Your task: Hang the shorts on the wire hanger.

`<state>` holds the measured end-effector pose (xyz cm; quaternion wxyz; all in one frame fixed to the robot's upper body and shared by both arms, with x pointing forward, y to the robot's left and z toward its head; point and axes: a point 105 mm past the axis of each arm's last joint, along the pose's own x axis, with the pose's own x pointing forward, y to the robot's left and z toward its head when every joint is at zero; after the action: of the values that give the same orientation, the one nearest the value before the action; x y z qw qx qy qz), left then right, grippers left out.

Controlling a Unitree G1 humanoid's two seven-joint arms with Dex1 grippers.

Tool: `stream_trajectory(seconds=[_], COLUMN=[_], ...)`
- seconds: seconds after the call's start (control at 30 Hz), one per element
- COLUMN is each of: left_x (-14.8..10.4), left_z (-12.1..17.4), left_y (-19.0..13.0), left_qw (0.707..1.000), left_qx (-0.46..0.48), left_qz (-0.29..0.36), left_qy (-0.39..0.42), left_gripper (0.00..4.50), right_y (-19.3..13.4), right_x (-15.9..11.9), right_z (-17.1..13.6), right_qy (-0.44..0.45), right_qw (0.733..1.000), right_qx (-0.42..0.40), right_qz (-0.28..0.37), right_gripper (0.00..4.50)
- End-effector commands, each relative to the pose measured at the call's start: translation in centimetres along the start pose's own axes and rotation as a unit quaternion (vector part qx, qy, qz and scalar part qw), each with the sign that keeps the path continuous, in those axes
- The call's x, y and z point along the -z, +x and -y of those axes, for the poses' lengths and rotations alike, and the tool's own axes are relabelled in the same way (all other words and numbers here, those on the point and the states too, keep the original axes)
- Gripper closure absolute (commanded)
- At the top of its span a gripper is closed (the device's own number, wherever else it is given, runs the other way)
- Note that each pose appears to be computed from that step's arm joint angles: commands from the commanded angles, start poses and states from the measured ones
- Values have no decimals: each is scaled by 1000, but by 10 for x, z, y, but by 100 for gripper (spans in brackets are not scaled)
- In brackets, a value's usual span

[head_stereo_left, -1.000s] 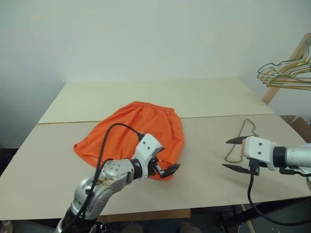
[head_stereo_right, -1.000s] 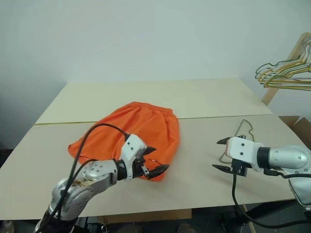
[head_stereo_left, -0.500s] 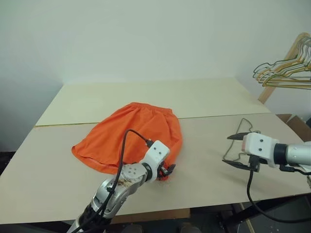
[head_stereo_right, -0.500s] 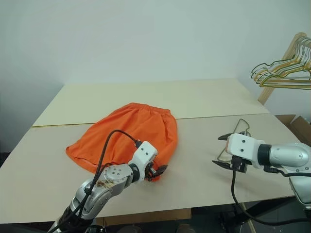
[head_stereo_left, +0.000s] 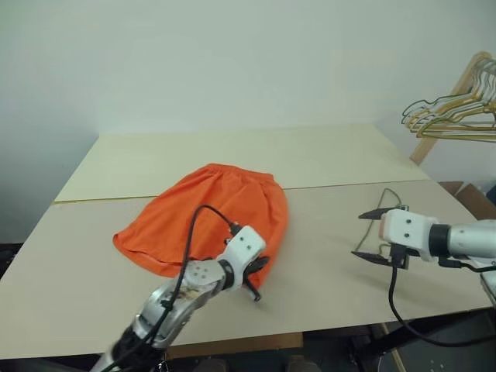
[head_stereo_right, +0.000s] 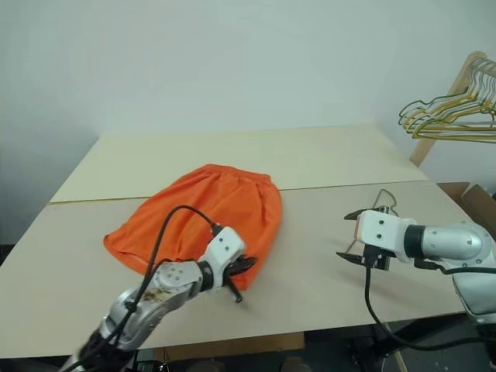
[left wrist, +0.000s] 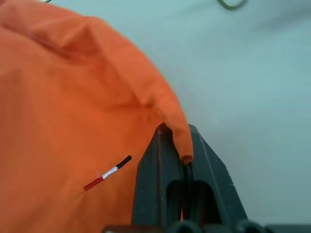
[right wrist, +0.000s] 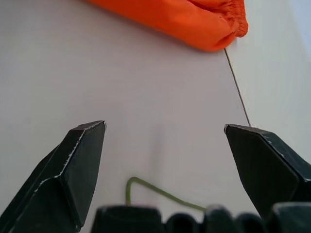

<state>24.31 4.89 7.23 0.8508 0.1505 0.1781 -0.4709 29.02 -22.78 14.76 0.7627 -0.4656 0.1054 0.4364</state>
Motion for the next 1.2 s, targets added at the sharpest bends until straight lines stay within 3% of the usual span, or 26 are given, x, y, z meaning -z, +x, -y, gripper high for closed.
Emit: stream_trajectory(seconds=[0.03,0.3,0.53,0.8,1.17,1.2], left_x=[-20,-12,-7,1,1,1], left_z=[2,11,-2,1,0,0], left_y=[-28,-96,-138,-160,-167,-167], left_qw=[996,990,993,995,995,995], left_qx=[24,81,36,17,5,4], left_qz=[53,53,26,3,7,7], left_qy=[65,107,110,103,102,100], left_gripper=[447,447,447,447,447,449], right_y=[15,77,118,149,173,175], right_x=[-10,-12,-19,-33,-47,-47], right_z=[17,29,23,18,18,18], right_qy=[-71,-204,-272,-295,-289,-287], right_qw=[997,977,960,951,952,953], right_qx=[32,47,11,15,32,30], right_qz=[16,40,62,93,99,98], right_gripper=[0,0,0,0,0,18])
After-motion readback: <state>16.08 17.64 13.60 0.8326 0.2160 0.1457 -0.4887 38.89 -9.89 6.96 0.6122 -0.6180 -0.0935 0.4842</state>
